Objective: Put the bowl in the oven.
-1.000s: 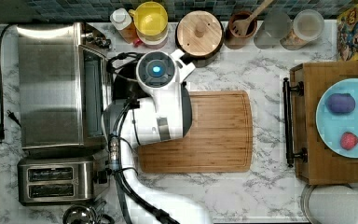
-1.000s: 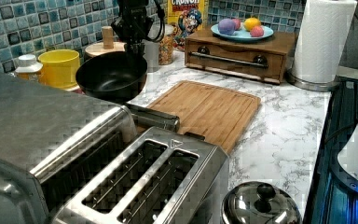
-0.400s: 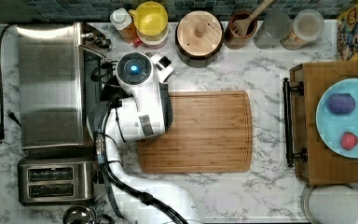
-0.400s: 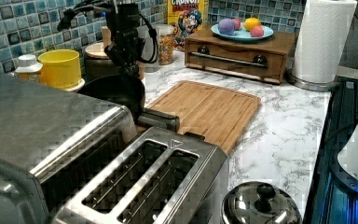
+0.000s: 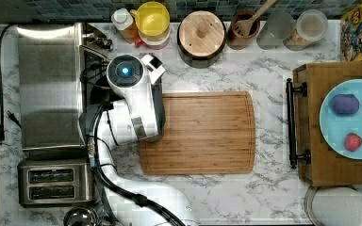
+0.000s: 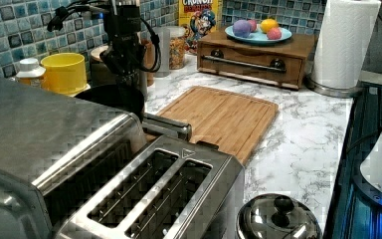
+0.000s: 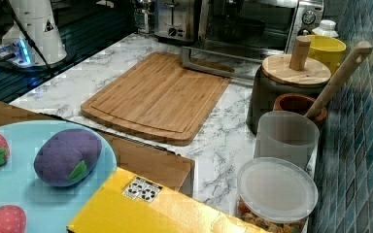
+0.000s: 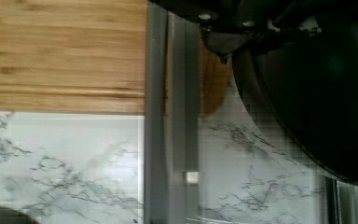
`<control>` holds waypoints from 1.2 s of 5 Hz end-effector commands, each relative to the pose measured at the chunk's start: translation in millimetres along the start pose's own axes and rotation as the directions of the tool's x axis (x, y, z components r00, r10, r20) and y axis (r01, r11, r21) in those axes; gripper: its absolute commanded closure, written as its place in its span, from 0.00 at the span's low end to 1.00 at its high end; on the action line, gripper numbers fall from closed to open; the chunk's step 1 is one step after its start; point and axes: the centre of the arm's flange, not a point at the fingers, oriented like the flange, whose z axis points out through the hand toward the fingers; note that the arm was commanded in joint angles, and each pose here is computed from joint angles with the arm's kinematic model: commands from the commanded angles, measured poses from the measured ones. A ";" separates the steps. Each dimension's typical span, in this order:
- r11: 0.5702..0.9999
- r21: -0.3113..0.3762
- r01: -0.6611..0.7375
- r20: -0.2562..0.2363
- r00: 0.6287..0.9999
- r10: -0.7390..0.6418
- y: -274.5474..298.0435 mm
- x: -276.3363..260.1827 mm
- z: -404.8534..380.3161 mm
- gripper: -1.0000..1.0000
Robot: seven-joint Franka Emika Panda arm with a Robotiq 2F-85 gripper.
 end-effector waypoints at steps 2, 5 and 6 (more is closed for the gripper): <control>0.956 0.264 -0.130 -0.052 0.987 0.149 -71.8 49.8 -39.1 1.00; 0.936 0.343 -0.081 -0.097 0.988 0.121 -95.8 21.2 -19.2 1.00; 0.932 0.350 -0.092 -0.026 0.994 0.108 -110.9 17.5 -0.7 1.00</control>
